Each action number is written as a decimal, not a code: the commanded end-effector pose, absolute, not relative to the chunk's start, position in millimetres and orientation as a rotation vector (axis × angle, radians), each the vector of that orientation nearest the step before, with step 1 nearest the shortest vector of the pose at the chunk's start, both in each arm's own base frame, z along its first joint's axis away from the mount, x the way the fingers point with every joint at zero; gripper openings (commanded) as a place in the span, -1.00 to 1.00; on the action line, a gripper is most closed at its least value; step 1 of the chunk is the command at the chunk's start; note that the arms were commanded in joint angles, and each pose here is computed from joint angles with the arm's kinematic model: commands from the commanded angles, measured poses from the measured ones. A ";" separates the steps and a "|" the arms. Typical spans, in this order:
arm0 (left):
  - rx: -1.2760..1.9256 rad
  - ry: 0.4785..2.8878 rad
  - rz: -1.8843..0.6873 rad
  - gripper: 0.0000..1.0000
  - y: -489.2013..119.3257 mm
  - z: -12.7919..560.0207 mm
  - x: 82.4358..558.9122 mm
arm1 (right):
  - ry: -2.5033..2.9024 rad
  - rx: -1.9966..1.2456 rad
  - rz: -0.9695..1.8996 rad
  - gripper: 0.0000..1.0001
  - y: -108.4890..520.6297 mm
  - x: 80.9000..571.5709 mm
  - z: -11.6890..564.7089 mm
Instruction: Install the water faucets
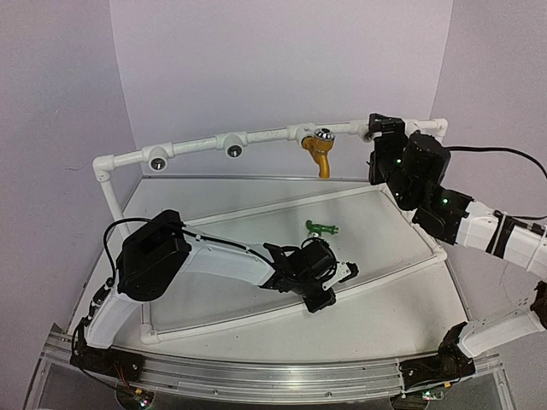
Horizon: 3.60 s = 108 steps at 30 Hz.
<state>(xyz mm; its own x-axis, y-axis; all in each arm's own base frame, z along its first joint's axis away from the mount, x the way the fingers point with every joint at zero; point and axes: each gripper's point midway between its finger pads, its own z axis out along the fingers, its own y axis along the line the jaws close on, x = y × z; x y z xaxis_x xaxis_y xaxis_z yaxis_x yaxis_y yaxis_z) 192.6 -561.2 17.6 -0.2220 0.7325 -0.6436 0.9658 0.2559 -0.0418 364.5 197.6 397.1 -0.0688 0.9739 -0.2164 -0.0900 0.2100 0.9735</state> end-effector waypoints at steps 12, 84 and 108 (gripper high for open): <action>1.584 2.303 -0.603 -0.97 -497.7 -40.7 201.6 | 1.940 -0.175 0.570 0.96 231.2 299.7 341.0; 0.546 2.159 -1.616 0.82 -400.3 261.8 186.0 | 1.617 -1.544 0.768 -1.00 364.2 203.9 177.1; 0.373 2.313 -1.609 0.26 -426.5 221.8 195.0 | 1.460 -1.633 0.651 -1.00 381.4 151.7 213.4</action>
